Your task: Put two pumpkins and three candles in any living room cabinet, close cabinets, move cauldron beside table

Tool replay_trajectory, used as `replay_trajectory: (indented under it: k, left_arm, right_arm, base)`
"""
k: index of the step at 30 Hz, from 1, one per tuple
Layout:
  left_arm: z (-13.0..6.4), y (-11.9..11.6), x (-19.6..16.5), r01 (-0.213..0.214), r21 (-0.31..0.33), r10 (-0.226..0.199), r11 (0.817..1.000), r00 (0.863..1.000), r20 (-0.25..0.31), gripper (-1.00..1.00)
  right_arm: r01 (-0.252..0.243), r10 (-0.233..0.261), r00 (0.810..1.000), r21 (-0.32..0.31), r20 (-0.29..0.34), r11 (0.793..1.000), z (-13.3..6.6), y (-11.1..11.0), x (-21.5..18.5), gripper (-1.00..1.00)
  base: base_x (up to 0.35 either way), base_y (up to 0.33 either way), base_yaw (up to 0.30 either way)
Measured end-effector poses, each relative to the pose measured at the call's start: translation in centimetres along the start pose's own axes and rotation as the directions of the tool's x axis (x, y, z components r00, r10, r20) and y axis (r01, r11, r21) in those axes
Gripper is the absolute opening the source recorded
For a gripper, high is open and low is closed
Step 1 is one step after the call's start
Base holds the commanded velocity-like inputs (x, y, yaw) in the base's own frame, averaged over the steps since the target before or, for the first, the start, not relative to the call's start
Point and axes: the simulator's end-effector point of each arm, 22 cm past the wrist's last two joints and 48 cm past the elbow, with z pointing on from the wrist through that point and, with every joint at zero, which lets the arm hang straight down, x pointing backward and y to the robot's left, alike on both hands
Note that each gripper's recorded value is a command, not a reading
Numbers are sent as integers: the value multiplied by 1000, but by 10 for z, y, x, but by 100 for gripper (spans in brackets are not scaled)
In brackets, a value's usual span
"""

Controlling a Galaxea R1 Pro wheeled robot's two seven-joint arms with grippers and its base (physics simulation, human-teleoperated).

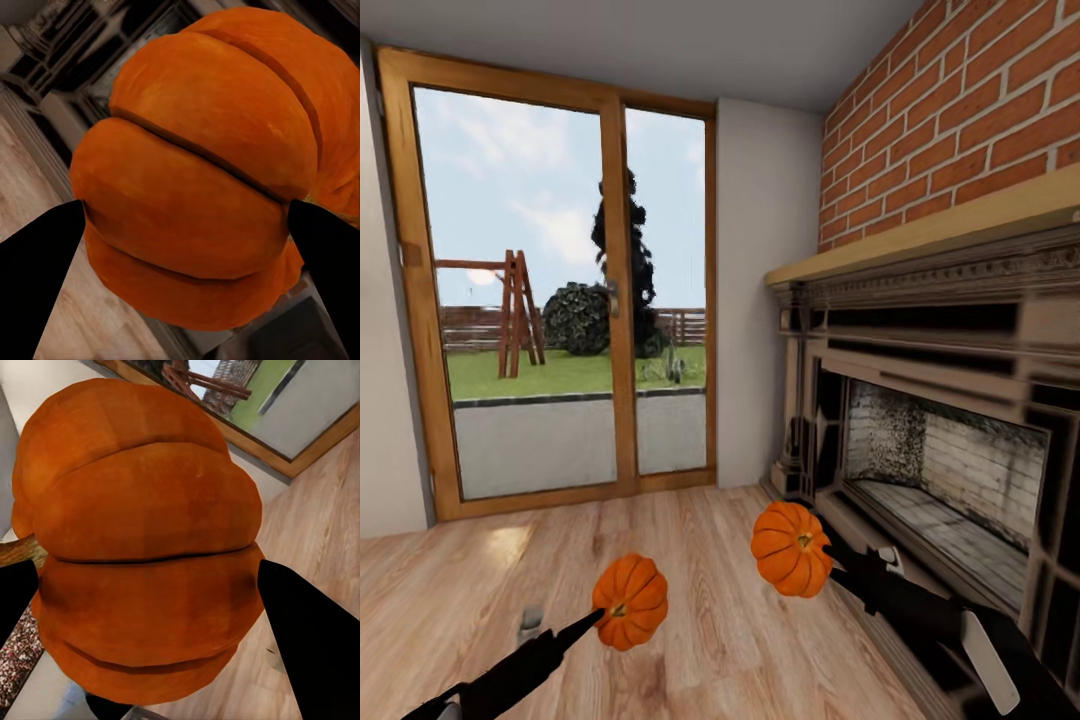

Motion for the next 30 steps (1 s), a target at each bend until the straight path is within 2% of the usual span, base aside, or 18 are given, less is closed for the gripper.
replay_trajectory:
  k: [4,9,24,30]
  left_arm:
    - [-12,-6,13,-5,14,5,1000,1000,0,-100]
    - [-18,-18,15,-27,37,27,999,1000,5,-100]
    - [-13,-42,-9,-39,51,39,998,999,9,-100]
    - [-11,-57,-17,-35,85,34,996,999,8,-100]
  right_arm:
    - [-1,1,1000,1,-2,1000,3,7,-5,-100]
    - [-3,3,1000,-2,-9,1000,8,15,-10,-100]
    - [-7,7,1000,-7,-10,1000,18,41,-30,-100]
    - [-61,61,998,8,6,998,13,35,-36,-100]
  base:
    - [0,0,0]
    - [0,0,0]
    - [0,0,0]
    - [0,0,0]
